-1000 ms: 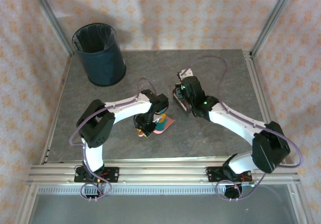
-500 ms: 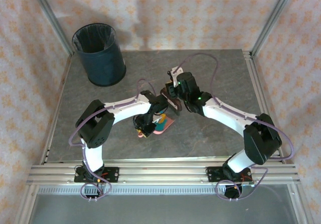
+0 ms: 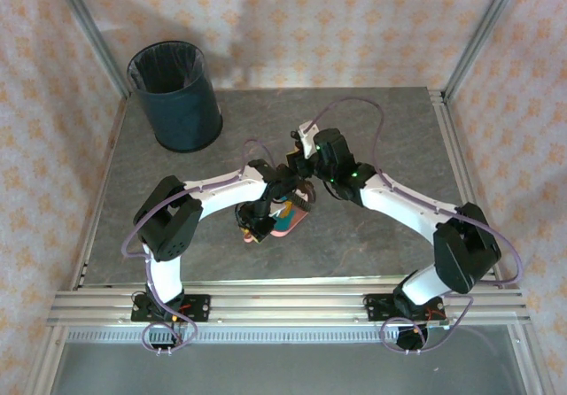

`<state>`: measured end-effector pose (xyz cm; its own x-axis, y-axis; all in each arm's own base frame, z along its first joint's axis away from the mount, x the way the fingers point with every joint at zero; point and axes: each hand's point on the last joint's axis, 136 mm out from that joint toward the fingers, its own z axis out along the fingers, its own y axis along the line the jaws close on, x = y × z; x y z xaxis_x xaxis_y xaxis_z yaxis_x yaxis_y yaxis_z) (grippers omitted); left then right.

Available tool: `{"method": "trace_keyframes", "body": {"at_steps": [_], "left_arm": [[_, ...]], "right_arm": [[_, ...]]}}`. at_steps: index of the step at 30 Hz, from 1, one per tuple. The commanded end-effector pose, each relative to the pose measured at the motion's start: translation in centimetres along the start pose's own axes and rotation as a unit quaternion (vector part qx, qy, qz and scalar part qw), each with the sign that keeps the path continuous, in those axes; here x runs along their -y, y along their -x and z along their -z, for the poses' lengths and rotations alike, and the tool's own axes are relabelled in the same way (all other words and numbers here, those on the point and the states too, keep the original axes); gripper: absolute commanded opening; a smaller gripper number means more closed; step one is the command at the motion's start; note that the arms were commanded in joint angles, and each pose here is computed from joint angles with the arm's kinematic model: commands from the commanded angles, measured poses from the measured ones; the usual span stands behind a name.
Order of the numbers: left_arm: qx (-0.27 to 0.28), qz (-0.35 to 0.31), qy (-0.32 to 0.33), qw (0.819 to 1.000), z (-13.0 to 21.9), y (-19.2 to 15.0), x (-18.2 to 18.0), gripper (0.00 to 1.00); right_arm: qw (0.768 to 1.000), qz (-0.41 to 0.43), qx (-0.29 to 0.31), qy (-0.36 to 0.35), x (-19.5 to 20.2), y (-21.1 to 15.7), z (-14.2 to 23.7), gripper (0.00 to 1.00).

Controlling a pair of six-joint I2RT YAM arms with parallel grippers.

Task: Sweep away the paper scraps from the table

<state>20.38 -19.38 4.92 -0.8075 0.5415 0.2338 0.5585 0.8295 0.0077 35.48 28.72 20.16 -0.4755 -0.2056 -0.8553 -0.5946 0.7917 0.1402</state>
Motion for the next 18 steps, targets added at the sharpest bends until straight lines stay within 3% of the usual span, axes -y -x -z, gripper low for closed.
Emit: {"method": "trace_keyframes", "body": {"at_steps": [1,9,18], "left_arm": [[0.01,0.001,0.003,1.0,0.7,-0.1,-0.4,0.0],[0.012,-0.001,0.003,1.0,0.9,0.2,-0.4,0.0],[0.014,-0.007,0.003,1.0,1.2,0.2,-0.3,0.0]], "right_arm": [[0.999,0.009,-0.029,0.02,-0.9,-1.5,1.5,0.0],[1.0,0.012,-0.012,-0.006,-0.1,-0.8,3.3,0.0],[0.993,-0.03,0.075,-0.085,2.6,2.0,5.1,0.0]]}}
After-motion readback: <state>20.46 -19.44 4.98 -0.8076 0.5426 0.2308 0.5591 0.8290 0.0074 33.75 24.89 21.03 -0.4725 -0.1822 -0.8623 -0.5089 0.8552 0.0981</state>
